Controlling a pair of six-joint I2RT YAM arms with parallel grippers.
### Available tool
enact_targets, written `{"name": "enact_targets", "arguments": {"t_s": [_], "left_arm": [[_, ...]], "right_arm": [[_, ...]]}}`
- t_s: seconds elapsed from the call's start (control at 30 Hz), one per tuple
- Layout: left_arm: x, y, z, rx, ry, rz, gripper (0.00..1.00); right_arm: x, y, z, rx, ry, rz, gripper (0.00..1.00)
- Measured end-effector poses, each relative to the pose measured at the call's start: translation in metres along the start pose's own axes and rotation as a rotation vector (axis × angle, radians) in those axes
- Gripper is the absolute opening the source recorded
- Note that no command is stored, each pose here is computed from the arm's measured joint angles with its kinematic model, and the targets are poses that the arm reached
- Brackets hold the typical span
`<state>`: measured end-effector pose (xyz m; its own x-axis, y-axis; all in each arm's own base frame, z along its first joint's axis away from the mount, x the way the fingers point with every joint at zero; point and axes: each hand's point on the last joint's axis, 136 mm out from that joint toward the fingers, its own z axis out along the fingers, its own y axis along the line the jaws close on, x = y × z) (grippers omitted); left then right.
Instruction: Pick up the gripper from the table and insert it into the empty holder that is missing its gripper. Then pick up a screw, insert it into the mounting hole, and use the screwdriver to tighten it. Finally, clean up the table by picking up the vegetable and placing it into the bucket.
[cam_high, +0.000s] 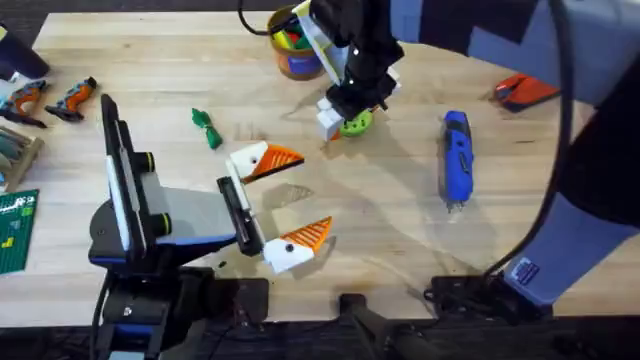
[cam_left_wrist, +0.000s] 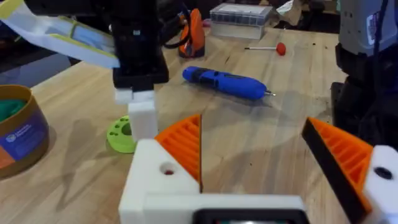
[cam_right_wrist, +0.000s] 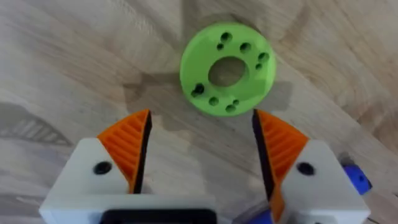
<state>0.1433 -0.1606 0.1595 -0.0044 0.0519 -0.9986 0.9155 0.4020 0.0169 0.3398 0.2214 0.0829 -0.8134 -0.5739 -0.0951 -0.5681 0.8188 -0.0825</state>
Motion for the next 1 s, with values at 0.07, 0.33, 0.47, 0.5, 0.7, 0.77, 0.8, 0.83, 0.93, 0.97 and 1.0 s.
{"name": "enact_targets", "arguments": {"t_s": [0.07, 0.33, 0.47, 0.5, 0.7, 0.77, 0.8, 0.83, 0.93, 0.97, 1.0], "left_arm": [[0.0, 0.0, 0.0, 0.0, 0.0, 0.0, 0.987], [0.0, 0.0, 0.0, 0.0, 0.0, 0.0, 0.986], [0.0, 0.0, 0.0, 0.0, 0.0, 0.0, 0.986], [0.0, 0.0, 0.0, 0.0, 0.0, 0.0, 0.986], [0.0, 0.0, 0.0, 0.0, 0.0, 0.0, 0.986], [0.0, 0.0, 0.0, 0.0, 0.0, 0.0, 0.986], [0.0, 0.0, 0.0, 0.0, 0.0, 0.0, 0.986], [0.0, 0.0, 0.0, 0.0, 0.0, 0.0, 0.986], [0.0, 0.0, 0.0, 0.0, 0.0, 0.0, 0.985], [0.0, 0.0, 0.0, 0.0, 0.0, 0.0, 0.985], [0.0, 0.0, 0.0, 0.0, 0.0, 0.0, 0.985]], "right_arm": [[-0.003, 0.0, 0.004, 0.0, -0.003, 0.008, 0.877], [-0.009, 0.001, 0.007, 0.0, -0.02, 0.026, 0.789], [-0.012, 0.001, 0.007, 0.0, -0.031, 0.028, 0.723], [-0.012, 0.001, 0.007, 0.0, -0.031, 0.028, 0.691], [-0.011, 0.001, 0.011, 0.0, -0.022, 0.027, 0.619], [-0.011, 0.001, 0.015, 0.0, -0.013, 0.026, 0.591], [-0.01, 0.001, 0.017, 0.0, -0.008, 0.025, 0.571], [-0.01, 0.002, 0.018, 0.0, -0.004, 0.025, 0.555], [-0.009, 0.003, 0.022, 0.0, 0.004, 0.026, 0.521], [-0.01, 0.003, 0.022, 0.0, 0.004, 0.026, 0.517], [-0.01, 0.003, 0.022, 0.0, 0.003, 0.026, 0.515]]}}
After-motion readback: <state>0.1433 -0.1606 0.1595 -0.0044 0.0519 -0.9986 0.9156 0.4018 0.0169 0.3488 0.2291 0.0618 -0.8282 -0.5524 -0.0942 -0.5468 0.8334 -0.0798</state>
